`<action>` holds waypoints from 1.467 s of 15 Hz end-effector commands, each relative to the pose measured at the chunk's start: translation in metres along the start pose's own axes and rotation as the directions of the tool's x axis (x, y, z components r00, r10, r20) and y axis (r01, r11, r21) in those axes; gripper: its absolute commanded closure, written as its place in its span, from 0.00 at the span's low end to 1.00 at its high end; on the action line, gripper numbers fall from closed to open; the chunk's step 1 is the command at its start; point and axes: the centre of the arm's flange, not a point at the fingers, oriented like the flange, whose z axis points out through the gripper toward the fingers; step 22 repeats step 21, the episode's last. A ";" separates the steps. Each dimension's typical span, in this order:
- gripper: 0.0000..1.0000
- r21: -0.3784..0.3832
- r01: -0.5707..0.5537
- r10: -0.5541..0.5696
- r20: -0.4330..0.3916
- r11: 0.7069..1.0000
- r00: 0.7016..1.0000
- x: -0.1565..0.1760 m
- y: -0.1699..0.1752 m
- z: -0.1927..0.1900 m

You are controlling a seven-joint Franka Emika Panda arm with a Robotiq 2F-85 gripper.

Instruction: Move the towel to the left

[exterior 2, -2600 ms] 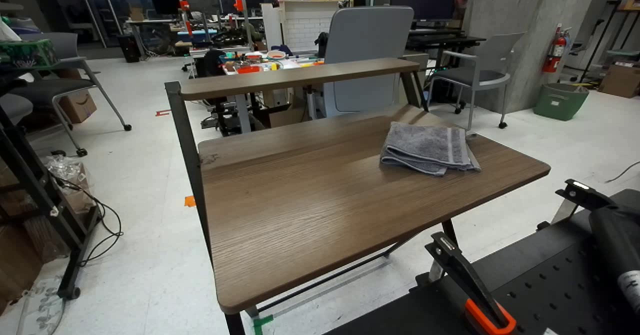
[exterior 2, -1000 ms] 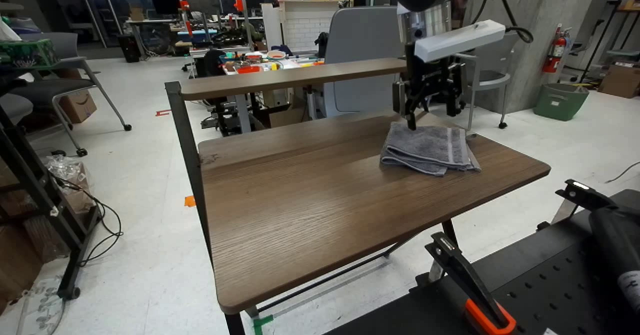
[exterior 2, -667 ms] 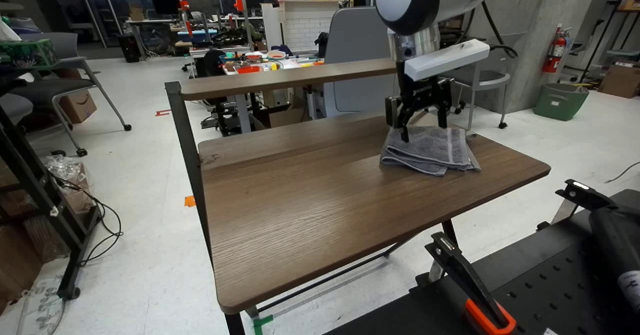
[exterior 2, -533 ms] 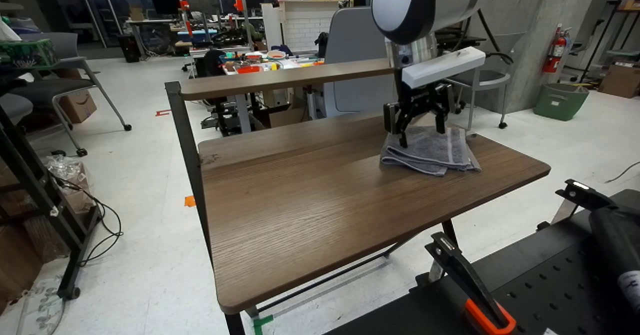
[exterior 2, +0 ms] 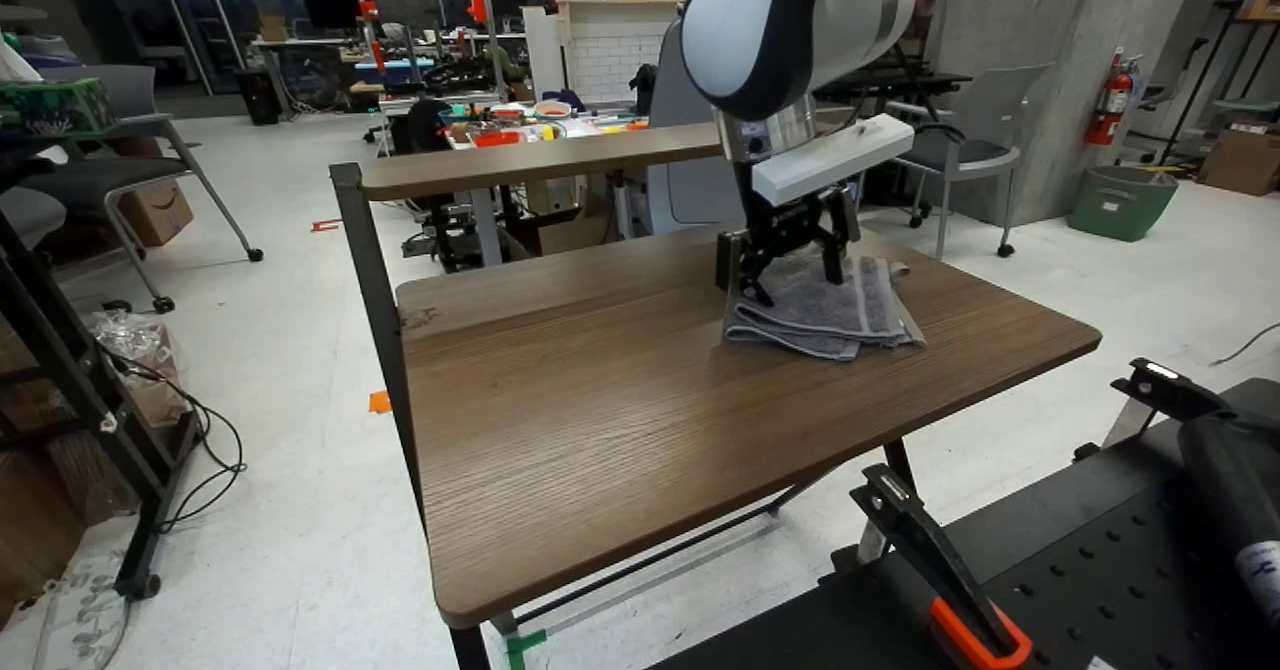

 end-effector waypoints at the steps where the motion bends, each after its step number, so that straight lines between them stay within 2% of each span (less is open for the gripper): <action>1: 0.00 -0.041 0.079 -0.082 -0.058 0.996 0.995 -0.004 -0.045 -0.014; 7: 0.00 -0.082 0.198 -0.206 -0.108 0.977 0.973 -0.019 -0.113 -0.038; 11: 0.00 -0.110 0.244 -0.258 -0.143 0.964 0.956 -0.035 -0.137 -0.056; 14: 0.00 -0.109 0.258 -0.273 -0.155 0.960 0.949 -0.046 -0.130 -0.075; 18: 0.00 -0.147 0.232 -0.255 -0.167 0.962 0.952 -0.069 -0.083 -0.105; 19: 0.00 -0.123 0.242 -0.258 -0.137 0.962 0.956 -0.041 -0.114 -0.088; 21: 0.00 -0.137 0.231 -0.250 -0.141 0.963 0.958 -0.050 -0.093 -0.099; 22: 0.00 -0.137 0.231 -0.250 -0.141 0.963 0.958 -0.050 -0.093 -0.099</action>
